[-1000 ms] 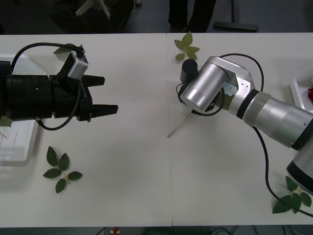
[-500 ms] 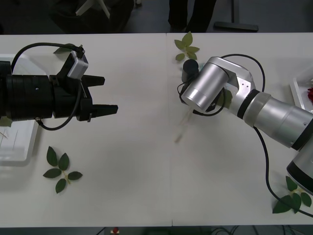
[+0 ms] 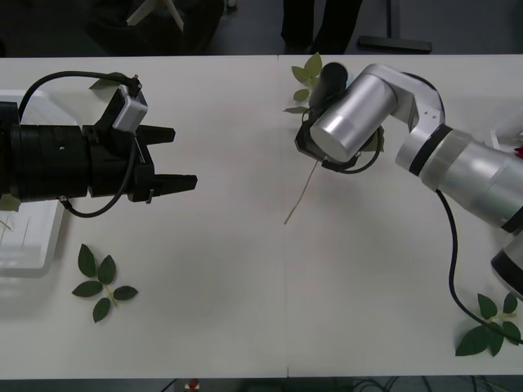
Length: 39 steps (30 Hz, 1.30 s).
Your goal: Place the red flowers into the right box and the blue flowers into the left box. If a person shows an open palm, hand one flower to the person first, then continue sorting.
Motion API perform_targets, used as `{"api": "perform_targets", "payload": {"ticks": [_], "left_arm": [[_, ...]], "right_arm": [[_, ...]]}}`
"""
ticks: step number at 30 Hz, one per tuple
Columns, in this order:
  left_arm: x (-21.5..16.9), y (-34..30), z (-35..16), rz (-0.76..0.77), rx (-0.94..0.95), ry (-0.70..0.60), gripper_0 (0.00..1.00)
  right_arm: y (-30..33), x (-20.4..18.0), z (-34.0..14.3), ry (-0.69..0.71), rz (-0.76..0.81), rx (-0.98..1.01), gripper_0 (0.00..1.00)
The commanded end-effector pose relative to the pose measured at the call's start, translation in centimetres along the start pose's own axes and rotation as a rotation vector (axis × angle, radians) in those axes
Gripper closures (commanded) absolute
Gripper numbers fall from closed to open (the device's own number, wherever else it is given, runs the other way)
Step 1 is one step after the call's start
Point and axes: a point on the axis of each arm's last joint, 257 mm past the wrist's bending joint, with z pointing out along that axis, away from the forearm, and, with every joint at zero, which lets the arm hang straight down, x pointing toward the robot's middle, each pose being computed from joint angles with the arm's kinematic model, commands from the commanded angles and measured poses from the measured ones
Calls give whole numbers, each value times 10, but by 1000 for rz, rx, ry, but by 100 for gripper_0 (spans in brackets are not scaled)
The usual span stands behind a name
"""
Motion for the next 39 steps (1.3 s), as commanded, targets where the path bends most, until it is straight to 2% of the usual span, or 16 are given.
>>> {"api": "perform_targets", "payload": {"ticks": [1,10,18,25,31,39], "left_arm": [[0,4,-6,53,-18,7,0],[-2,3,-6,53,-15,1,0],[-5,-1,-4,40,-5,-17,0],[-17,-10,-3,-29,18,-102,0],[-37,-19,0,-124,38,-227,0],[-54,-22,4,-192,38,-326,0]], "right_arm": [[36,-54,-56,-82,-148,-137,100],[113,-92,-123,-264,-337,-462,100],[179,-105,-184,-431,-411,-768,100],[196,-98,-244,-490,-458,-942,100],[191,-72,-284,-501,-489,-1067,100],[176,-48,-287,-523,-585,-1091,100]]}}
